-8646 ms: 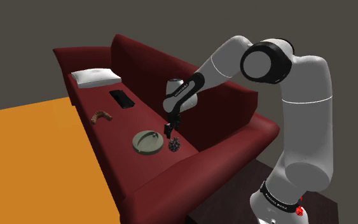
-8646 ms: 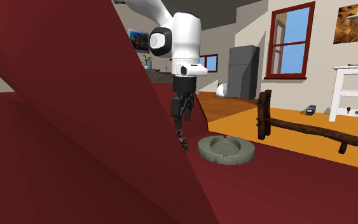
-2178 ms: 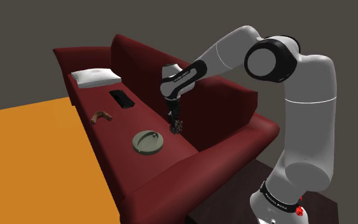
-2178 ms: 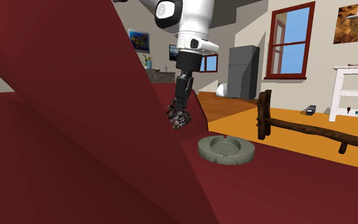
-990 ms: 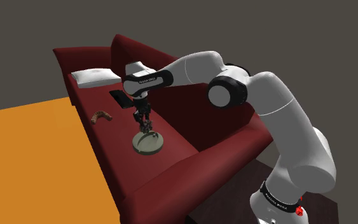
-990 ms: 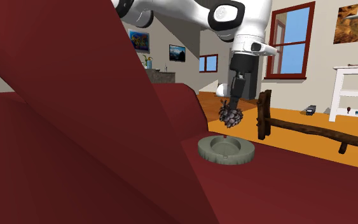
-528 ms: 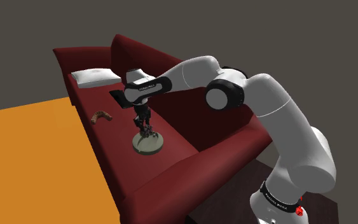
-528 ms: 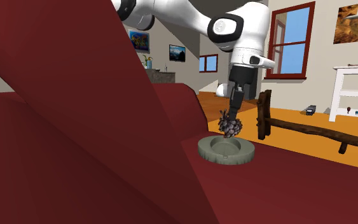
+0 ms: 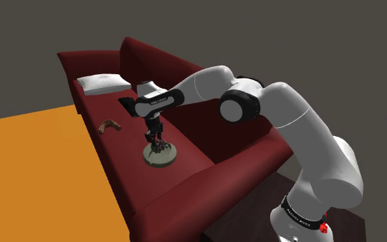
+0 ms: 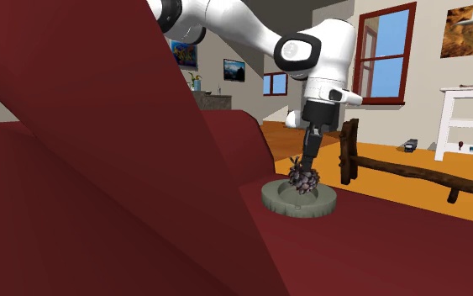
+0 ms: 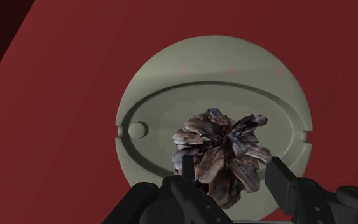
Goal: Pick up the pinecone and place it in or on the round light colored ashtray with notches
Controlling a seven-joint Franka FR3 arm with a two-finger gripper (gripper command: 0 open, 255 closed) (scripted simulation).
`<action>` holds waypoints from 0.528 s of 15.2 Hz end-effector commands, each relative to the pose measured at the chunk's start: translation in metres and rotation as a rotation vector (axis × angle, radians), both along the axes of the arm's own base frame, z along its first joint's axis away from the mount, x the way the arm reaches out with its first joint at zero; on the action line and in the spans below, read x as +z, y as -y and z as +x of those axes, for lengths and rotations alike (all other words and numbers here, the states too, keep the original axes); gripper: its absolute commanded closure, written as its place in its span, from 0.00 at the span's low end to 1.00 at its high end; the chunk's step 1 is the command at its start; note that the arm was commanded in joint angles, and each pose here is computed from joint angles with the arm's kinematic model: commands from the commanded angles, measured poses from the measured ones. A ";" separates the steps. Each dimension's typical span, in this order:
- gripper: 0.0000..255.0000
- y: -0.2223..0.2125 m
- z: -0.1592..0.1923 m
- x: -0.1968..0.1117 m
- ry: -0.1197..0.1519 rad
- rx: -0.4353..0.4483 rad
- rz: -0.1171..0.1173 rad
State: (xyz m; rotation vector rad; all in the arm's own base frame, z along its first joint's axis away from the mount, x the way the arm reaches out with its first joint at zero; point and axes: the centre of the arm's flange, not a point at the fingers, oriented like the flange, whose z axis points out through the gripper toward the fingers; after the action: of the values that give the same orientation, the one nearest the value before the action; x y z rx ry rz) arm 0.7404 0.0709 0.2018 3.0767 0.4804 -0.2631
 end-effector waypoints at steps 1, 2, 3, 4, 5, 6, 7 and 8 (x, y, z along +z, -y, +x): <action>1.00 0.000 0.000 0.000 0.001 0.000 0.000; 1.00 0.000 0.000 0.000 0.001 0.000 0.000; 1.00 0.000 0.000 0.000 0.001 0.000 0.000; 1.00 0.000 0.000 0.000 0.001 0.000 0.000; 0.00 0.000 0.000 0.000 0.001 0.000 0.000; 0.00 0.000 0.000 0.000 0.001 0.000 0.000; 0.00 0.000 0.000 0.000 0.001 0.000 0.000; 0.00 0.000 0.000 0.000 0.001 0.000 0.000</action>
State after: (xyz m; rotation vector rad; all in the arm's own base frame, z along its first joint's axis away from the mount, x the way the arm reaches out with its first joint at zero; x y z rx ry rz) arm 0.7406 0.0710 0.2015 3.0767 0.4804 -0.2620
